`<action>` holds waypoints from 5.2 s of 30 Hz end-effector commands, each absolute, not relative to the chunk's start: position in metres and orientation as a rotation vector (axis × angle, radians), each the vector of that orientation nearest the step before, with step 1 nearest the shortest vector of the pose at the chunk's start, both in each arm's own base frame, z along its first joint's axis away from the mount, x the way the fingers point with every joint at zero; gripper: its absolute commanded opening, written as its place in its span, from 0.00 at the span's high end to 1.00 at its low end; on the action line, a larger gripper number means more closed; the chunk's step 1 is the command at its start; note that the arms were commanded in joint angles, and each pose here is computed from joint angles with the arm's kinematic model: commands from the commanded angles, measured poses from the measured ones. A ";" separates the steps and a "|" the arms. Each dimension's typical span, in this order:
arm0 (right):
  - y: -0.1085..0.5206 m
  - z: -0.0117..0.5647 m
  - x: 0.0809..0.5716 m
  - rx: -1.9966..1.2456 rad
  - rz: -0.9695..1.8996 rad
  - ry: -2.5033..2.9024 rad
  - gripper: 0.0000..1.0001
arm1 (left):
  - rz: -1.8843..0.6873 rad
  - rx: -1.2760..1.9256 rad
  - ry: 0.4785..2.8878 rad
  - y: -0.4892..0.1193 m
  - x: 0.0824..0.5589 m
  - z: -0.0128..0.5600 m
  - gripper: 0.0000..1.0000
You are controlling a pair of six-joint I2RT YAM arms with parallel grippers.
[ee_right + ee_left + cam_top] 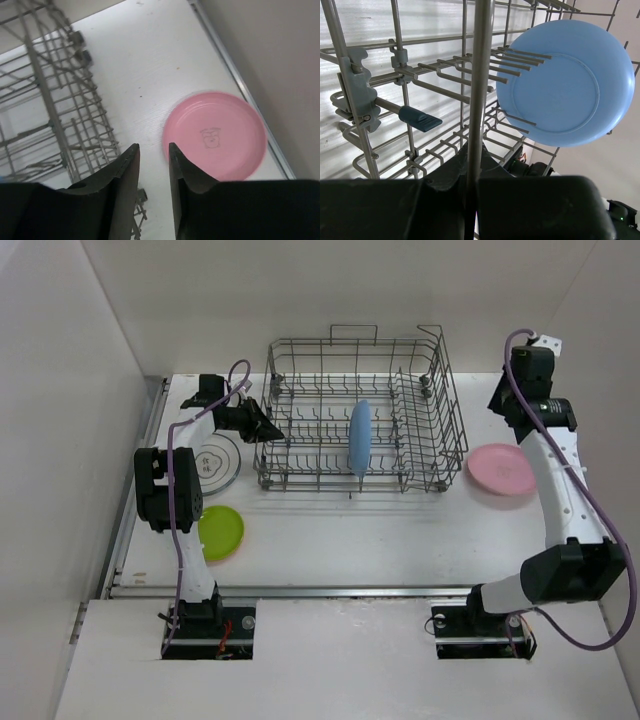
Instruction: Unload the plates from the dish rack
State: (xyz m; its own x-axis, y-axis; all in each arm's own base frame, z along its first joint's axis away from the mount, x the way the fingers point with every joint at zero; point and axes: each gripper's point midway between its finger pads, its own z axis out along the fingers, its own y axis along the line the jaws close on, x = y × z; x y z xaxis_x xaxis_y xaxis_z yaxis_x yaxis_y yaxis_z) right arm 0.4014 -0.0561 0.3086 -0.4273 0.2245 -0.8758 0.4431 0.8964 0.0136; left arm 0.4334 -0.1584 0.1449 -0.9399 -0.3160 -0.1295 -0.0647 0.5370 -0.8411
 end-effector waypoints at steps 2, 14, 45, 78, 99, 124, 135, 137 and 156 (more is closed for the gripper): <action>-0.006 0.344 0.408 0.292 0.046 1.998 0.55 | -1.332 -0.363 2.504 -0.147 0.440 0.152 1.00; 0.220 0.319 0.395 -0.478 0.869 1.983 0.00 | -1.353 -0.345 2.506 -0.148 0.442 0.154 1.00; 0.190 0.490 0.412 -0.166 0.531 1.612 1.00 | -1.280 -0.285 2.514 -0.143 0.444 0.158 1.00; -0.110 0.197 0.436 0.617 -0.599 2.309 1.00 | -1.273 -0.261 2.510 -0.142 0.443 0.163 1.00; -0.106 0.173 0.421 0.657 -0.541 2.381 0.24 | -1.156 -0.184 2.531 -0.133 0.447 0.168 1.00; -0.058 0.466 0.338 0.438 -0.053 1.509 0.00 | -0.805 0.147 2.456 -0.118 0.451 0.232 0.00; -0.036 0.513 0.219 0.296 -0.003 1.245 0.00 | 0.001 0.002 2.171 0.016 0.383 0.359 0.00; -0.029 0.515 0.193 0.264 0.022 1.177 0.00 | 0.121 0.000 2.222 0.039 0.356 0.354 0.00; -0.026 0.496 0.087 0.286 0.051 1.105 0.00 | 0.554 -0.154 2.277 0.090 0.165 0.317 0.00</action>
